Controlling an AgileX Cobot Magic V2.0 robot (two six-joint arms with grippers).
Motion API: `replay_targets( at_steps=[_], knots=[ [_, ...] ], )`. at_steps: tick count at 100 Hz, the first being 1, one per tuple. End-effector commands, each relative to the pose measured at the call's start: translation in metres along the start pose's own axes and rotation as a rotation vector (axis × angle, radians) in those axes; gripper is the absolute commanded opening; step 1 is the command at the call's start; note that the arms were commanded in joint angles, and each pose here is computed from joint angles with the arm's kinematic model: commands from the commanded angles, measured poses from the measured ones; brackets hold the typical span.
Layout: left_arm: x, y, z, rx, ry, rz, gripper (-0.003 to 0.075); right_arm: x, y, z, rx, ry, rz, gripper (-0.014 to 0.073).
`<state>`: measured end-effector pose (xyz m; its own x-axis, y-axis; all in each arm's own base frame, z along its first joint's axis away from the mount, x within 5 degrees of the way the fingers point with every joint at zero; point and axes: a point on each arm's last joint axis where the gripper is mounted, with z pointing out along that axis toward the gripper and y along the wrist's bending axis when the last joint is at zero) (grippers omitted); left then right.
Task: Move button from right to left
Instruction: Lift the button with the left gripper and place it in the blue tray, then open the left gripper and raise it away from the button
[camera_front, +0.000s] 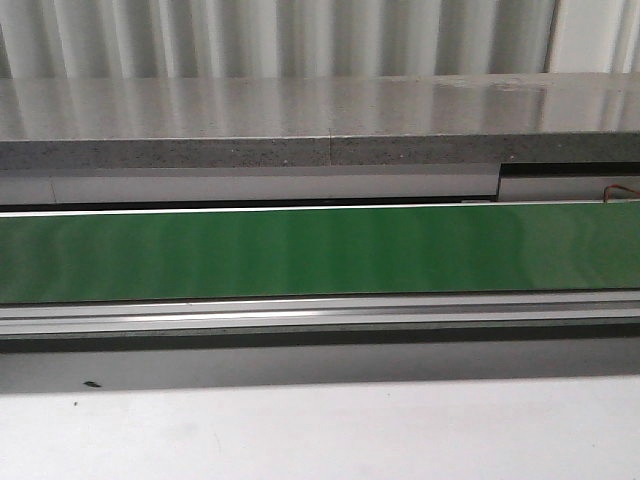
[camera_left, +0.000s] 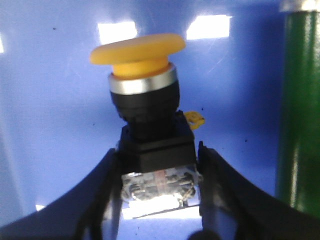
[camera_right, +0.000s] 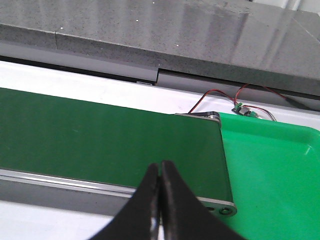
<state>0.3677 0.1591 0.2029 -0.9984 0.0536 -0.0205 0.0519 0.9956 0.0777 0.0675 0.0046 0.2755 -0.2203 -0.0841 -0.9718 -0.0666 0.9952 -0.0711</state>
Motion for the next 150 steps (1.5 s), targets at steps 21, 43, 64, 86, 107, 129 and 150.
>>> replay_targets(
  at_steps=[21, 43, 64, 86, 107, 129, 150],
  knots=[
    [-0.005, 0.006, -0.006, -0.036, -0.044, 0.002, 0.012, -0.015, -0.002, -0.002, 0.015, -0.097, -0.004, -0.0068],
    [-0.006, 0.005, -0.002, -0.03, -0.037, 0.002, 0.0404, -0.015, -0.002, -0.002, 0.015, -0.097, -0.004, -0.0068],
    [-0.005, 0.006, -0.003, -0.031, -0.034, 0.002, 0.0419, -0.015, -0.002, -0.002, 0.015, -0.097, -0.004, -0.0068],
    [-0.008, 0.006, -0.016, -0.016, -0.039, -0.057, 0.0384, -0.015, -0.002, -0.002, 0.015, -0.097, -0.004, -0.0068],
    [-0.007, -0.002, -0.052, -0.041, -0.122, -0.08, 0.0031, -0.015, -0.002, -0.002, 0.015, -0.097, -0.004, -0.0068],
    [-0.006, -0.027, -0.088, 0.038, -0.24, -0.143, -0.0021, -0.015, -0.002, -0.002, 0.015, -0.097, -0.004, -0.0068],
    [-0.004, -0.066, -0.119, 0.096, -0.338, -0.078, -0.0021, -0.015, -0.002, -0.002, 0.015, -0.097, -0.004, -0.0068]
  ],
)
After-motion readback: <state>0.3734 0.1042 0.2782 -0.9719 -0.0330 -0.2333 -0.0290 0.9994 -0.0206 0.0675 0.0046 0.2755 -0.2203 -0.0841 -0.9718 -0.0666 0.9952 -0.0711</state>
